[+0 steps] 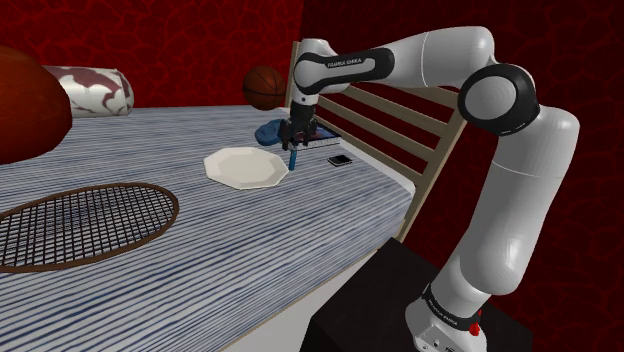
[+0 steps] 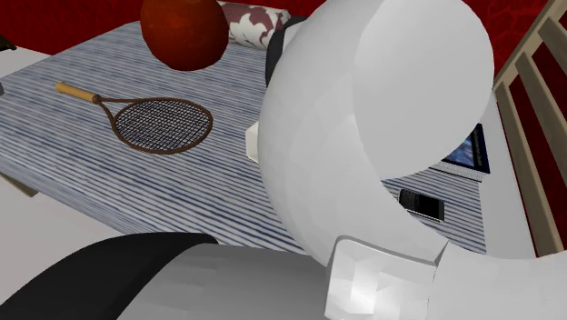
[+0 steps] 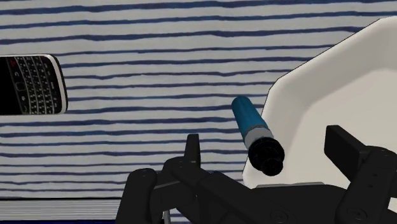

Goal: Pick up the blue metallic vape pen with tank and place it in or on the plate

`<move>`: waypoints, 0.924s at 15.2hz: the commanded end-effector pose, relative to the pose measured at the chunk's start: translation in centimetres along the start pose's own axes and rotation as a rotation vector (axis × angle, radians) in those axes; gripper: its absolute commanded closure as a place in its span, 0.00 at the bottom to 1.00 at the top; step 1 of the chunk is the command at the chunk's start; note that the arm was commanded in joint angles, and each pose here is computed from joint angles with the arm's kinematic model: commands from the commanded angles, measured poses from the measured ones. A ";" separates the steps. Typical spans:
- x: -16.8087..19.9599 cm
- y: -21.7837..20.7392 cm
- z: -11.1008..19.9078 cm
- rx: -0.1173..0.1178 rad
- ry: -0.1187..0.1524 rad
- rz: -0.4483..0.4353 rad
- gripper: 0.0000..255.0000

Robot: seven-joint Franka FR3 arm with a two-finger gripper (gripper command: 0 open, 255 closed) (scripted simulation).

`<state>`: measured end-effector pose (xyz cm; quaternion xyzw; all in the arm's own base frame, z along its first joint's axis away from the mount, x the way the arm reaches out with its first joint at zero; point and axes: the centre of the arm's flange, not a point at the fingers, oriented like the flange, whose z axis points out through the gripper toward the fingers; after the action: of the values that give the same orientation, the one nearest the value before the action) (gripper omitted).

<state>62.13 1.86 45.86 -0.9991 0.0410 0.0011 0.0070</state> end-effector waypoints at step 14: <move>0.0 0.0 0.3 0.000 0.000 0.000 1.00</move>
<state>62.11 1.86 45.62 -0.9991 0.0410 0.0007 0.0069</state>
